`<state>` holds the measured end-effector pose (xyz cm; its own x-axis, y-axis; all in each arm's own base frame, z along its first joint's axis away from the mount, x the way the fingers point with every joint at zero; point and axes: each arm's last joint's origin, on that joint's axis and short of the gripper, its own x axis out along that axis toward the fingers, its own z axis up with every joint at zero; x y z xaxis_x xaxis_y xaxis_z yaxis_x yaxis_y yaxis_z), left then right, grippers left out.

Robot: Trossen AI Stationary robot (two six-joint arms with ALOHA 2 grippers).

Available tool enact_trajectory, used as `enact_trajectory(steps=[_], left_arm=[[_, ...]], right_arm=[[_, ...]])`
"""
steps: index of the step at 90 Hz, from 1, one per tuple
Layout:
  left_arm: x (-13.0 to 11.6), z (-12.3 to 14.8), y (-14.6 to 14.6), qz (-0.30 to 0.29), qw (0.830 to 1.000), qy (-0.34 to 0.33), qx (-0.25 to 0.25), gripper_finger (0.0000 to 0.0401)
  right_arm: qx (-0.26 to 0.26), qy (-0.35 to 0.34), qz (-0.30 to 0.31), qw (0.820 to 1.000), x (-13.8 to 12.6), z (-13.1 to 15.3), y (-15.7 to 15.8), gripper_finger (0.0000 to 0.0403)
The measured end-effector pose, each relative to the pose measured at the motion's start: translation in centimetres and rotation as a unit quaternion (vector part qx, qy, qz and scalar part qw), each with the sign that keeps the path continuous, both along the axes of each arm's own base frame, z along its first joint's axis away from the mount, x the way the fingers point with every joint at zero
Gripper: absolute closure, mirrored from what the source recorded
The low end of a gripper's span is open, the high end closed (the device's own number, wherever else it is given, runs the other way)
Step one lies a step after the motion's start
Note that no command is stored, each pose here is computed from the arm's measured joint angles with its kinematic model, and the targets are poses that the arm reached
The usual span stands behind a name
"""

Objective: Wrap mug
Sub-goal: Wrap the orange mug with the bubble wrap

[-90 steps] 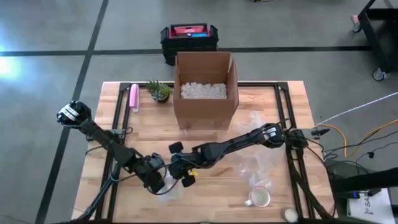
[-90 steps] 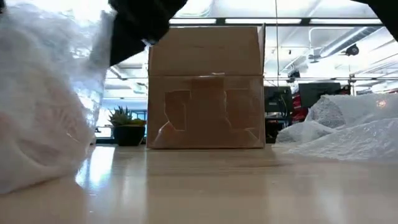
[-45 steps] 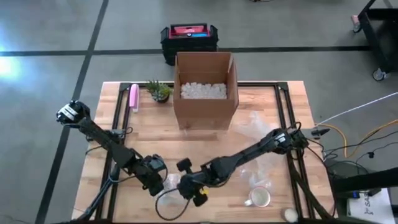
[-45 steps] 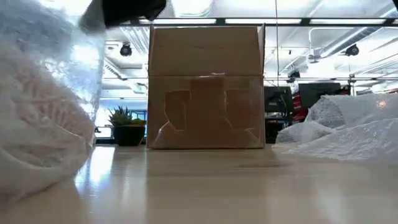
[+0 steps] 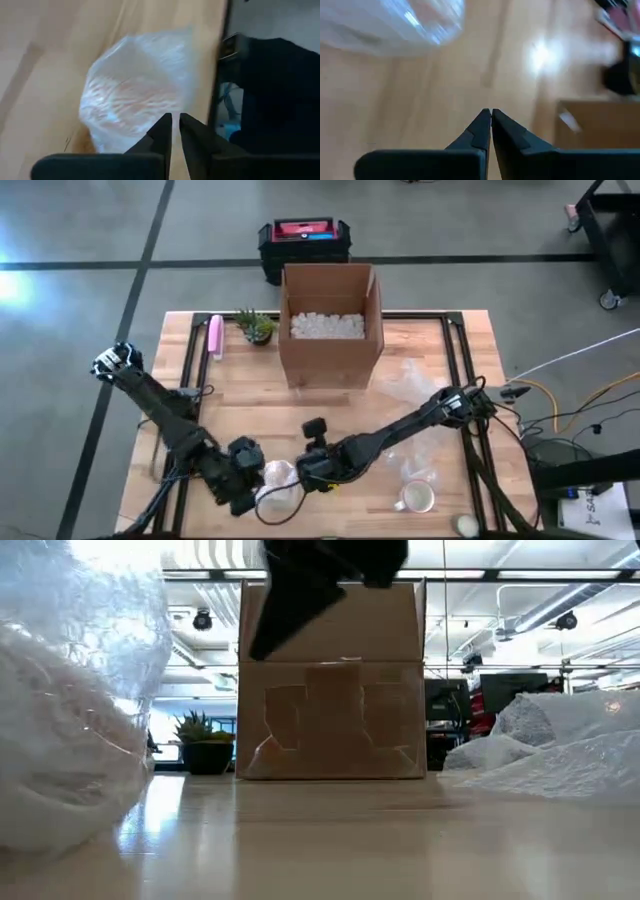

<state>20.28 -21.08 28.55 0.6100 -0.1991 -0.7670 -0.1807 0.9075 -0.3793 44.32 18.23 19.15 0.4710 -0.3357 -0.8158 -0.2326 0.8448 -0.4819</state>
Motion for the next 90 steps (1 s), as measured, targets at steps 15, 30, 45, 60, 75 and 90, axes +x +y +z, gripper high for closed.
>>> enact_trajectory(steps=[15,30,45,60,75,90], left_arm=[[1.4,1.2,-4.2,-0.046,0.997,-0.01,0.056,0.0395],[4.0,-0.8,-7.4,-0.063,0.99,0.053,0.115,0.04],[4.6,-2.0,-10.4,-0.051,0.978,0.112,0.169,0.04],[5.3,-3.1,-12.4,-0.037,0.974,0.121,0.186,0.0396],[6.6,-3.4,-12.5,-0.033,0.973,0.137,0.181,0.0386],[6.7,-2.9,-12.2,-0.019,0.976,0.162,0.143,0.0332]], right_arm=[[0.022,-0.009,-0.004,1.0,0.0,-0.8,0.1,0.0401],[0.094,-0.013,0.026,0.995,0.5,-2.6,0.0,0.0401],[0.106,-0.009,0.006,0.994,0.3,-4.4,-1.0,0.0401],[0.114,-0.017,-0.015,0.993,0.1,-5.5,-1.4,0.0401],[0.127,-0.027,-0.037,0.991,0.0,-5.5,-1.3,0.0401],[0.137,-0.032,-0.047,0.989,-0.3,-5.5,-0.5,0.0401]])
